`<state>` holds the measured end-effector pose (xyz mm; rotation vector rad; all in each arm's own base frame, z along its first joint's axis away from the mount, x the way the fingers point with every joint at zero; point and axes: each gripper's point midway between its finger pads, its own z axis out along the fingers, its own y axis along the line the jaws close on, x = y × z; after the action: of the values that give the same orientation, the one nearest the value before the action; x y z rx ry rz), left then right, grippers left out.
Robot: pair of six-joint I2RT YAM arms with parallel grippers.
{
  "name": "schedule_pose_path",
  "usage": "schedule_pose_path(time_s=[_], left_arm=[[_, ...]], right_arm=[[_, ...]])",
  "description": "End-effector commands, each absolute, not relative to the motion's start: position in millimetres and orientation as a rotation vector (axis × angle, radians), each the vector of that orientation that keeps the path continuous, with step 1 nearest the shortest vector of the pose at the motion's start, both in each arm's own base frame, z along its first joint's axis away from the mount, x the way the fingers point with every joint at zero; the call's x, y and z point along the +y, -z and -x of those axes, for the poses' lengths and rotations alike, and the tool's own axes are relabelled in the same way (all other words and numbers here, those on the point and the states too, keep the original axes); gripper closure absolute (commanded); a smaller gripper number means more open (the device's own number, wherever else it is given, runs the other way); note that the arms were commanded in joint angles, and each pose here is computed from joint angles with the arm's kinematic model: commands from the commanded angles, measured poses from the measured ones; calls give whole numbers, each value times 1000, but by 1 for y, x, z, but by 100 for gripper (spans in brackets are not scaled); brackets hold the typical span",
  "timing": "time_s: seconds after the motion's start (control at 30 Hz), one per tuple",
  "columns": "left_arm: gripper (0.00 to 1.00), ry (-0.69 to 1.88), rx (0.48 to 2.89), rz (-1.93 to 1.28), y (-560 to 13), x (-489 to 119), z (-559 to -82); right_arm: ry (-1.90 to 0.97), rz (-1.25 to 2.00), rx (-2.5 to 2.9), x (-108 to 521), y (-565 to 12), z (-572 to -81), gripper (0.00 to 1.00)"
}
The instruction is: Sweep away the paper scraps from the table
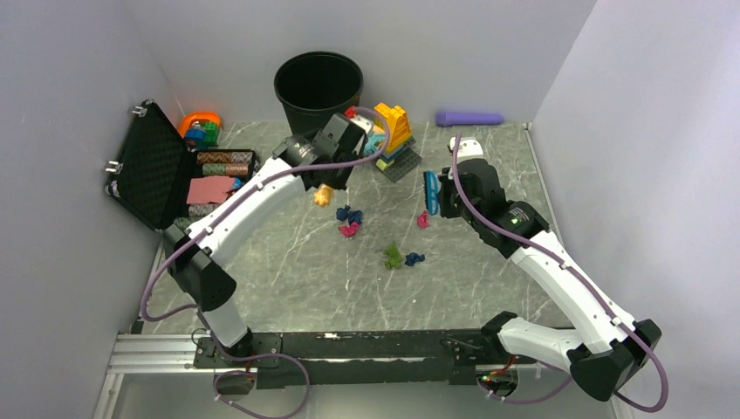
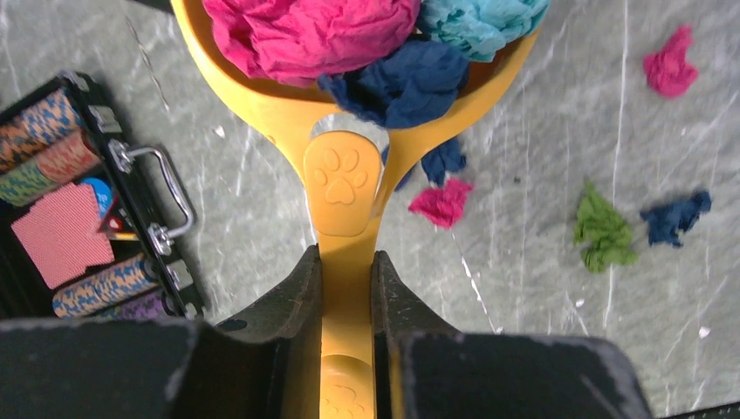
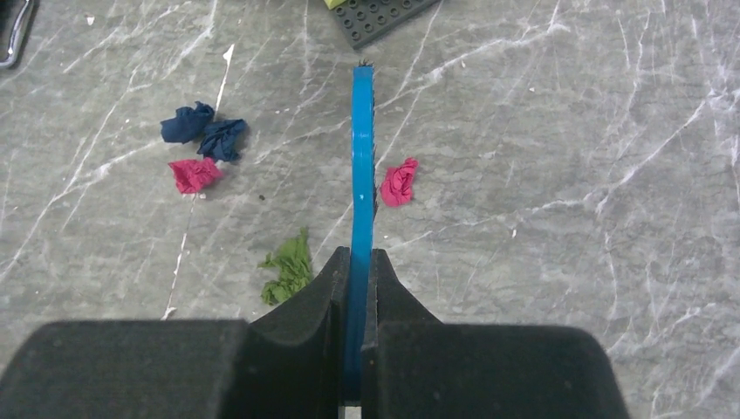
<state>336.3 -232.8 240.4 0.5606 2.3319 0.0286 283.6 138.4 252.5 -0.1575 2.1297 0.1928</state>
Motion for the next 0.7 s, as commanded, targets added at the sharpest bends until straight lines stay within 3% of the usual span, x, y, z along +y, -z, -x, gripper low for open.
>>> schedule_pose_path(time_s=[0.0, 0.3, 0.67], left_arm=[[100, 5, 2265, -567, -275, -233, -365], [100, 189, 2216, -492, -312, -230, -416], [100, 846, 2087, -254, -356, -236, -457]], right_arm=[[-232, 124, 2104, 141, -260, -285, 100], [-265, 113, 2100, 142, -258, -280, 100], [-302, 101, 2122, 147, -253, -276, 100]])
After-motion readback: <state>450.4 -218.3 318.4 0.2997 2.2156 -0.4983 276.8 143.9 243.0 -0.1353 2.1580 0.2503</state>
